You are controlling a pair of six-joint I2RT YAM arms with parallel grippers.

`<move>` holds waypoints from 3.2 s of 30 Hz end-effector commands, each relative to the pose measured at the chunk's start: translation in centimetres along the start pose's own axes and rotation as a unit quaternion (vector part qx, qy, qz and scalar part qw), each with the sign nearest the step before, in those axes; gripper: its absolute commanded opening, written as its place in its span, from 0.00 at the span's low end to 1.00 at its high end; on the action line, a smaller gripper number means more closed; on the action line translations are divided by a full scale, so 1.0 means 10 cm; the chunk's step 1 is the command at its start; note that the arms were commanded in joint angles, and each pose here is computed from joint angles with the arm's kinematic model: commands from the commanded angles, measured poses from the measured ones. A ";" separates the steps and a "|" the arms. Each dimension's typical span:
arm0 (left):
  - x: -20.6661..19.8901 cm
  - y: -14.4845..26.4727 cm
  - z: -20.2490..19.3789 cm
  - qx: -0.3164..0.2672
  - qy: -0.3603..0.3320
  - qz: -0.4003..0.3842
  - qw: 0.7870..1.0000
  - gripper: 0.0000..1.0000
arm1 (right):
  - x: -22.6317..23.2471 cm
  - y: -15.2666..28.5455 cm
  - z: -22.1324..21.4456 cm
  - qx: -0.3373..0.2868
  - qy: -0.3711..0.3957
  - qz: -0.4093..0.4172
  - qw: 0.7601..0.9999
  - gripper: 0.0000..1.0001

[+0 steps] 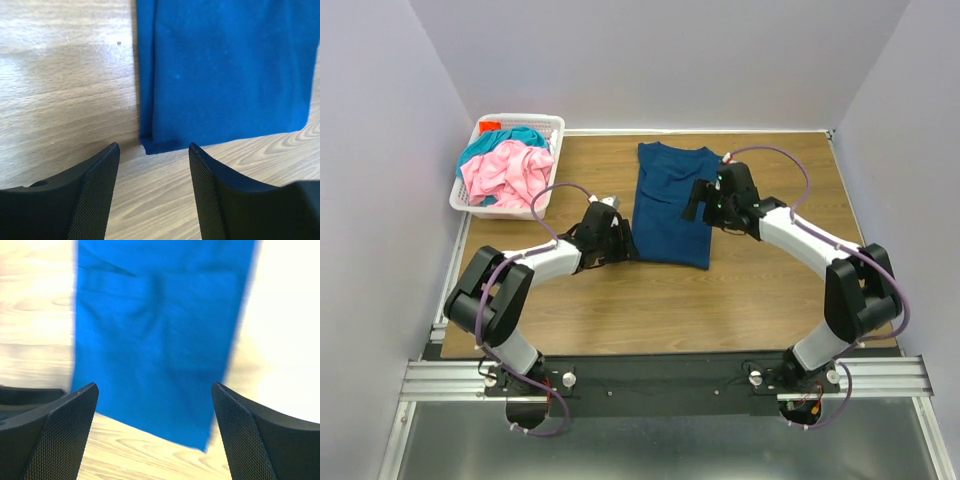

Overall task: Fold and stack the t-shirts
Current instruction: Fold the tshirt

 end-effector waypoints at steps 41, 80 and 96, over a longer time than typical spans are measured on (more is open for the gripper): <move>0.08 -0.23 -0.21 0.038 0.010 0.010 0.999 0.00 | -0.43 -0.09 -0.91 0.143 0.098 0.020 0.985 0.49; -0.07 1.54 -0.07 -0.213 0.090 -0.033 0.972 0.00 | 0.40 1.32 -1.18 0.250 0.038 0.344 0.904 0.01; -0.46 1.42 0.50 -0.259 0.048 -0.026 0.964 0.00 | 0.33 1.30 -0.88 0.197 0.008 0.311 0.930 0.01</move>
Point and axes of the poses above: each gripper's point midway between its finger pads, its own y axis back along the fingers, its own x axis along the line the jaws close on, z = x × y, the point moved 10 cm from there along y, back along the fingers, and after that the axes turned 4 degrees about y, right-handed, at the moved point
